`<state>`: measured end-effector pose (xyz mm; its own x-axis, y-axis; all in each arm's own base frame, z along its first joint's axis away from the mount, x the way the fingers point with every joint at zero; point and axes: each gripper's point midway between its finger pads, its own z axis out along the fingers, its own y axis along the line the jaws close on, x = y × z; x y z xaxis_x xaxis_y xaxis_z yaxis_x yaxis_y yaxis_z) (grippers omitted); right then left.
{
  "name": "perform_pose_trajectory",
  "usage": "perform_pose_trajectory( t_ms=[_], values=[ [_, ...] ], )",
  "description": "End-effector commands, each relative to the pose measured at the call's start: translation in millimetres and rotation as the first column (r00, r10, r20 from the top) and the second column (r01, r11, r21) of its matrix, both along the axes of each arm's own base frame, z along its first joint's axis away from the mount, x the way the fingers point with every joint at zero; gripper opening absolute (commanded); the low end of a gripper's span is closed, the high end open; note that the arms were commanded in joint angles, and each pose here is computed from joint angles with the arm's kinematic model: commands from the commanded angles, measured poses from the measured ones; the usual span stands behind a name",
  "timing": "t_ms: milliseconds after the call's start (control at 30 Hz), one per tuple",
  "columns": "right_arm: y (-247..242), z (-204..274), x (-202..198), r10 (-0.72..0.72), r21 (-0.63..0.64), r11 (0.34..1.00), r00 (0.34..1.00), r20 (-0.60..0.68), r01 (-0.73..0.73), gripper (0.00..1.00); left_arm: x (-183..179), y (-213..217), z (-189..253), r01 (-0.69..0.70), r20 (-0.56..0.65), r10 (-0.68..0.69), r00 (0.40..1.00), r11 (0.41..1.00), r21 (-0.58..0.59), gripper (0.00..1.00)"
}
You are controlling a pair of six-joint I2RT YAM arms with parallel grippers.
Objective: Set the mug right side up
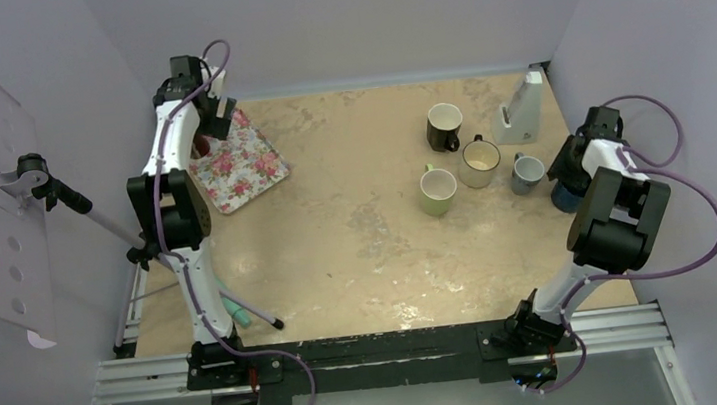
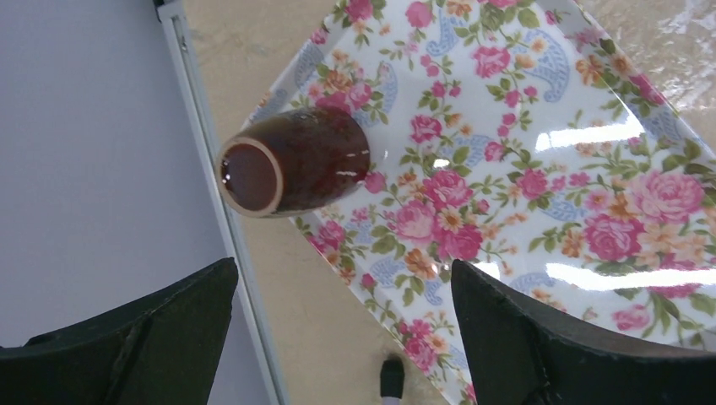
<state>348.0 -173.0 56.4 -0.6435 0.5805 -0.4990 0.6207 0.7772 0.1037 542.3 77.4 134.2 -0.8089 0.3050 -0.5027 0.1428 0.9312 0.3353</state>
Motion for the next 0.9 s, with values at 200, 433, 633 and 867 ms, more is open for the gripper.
perform_pose_trajectory(
  t_ms=[200, 433, 633, 867],
  values=[
    [-4.5, 44.4, 14.2, 0.046, -0.038, 0.998, 0.995, 0.092, -0.043, 0.41, 50.6, 15.8, 10.2, 0.259, 0.044, -0.272, 0.961, 0.948, 0.186, 1.00],
    [-5.3, 56.7, 11.1, 0.039, -0.059, 0.998, 0.993, 0.110, -0.033, 0.42, 66.3, 22.1, 4.1, 0.315, 0.030, -0.334, 0.942, 0.912, 0.261, 0.89],
    [-5.5, 66.6, 6.9, 0.032, -0.073, 0.997, 0.993, 0.117, -0.024, 0.42, 60.0, 19.5, -10.1, 0.360, -0.035, -0.363, 0.931, 0.902, 0.240, 0.72],
    [-6.6, 93.9, 8.9, 0.037, -0.096, 0.995, 0.988, 0.151, -0.022, 0.42, 24.4, -2.9, -38.0, 0.418, -0.146, -0.405, 0.903, 0.906, 0.070, 0.62]
  ],
)
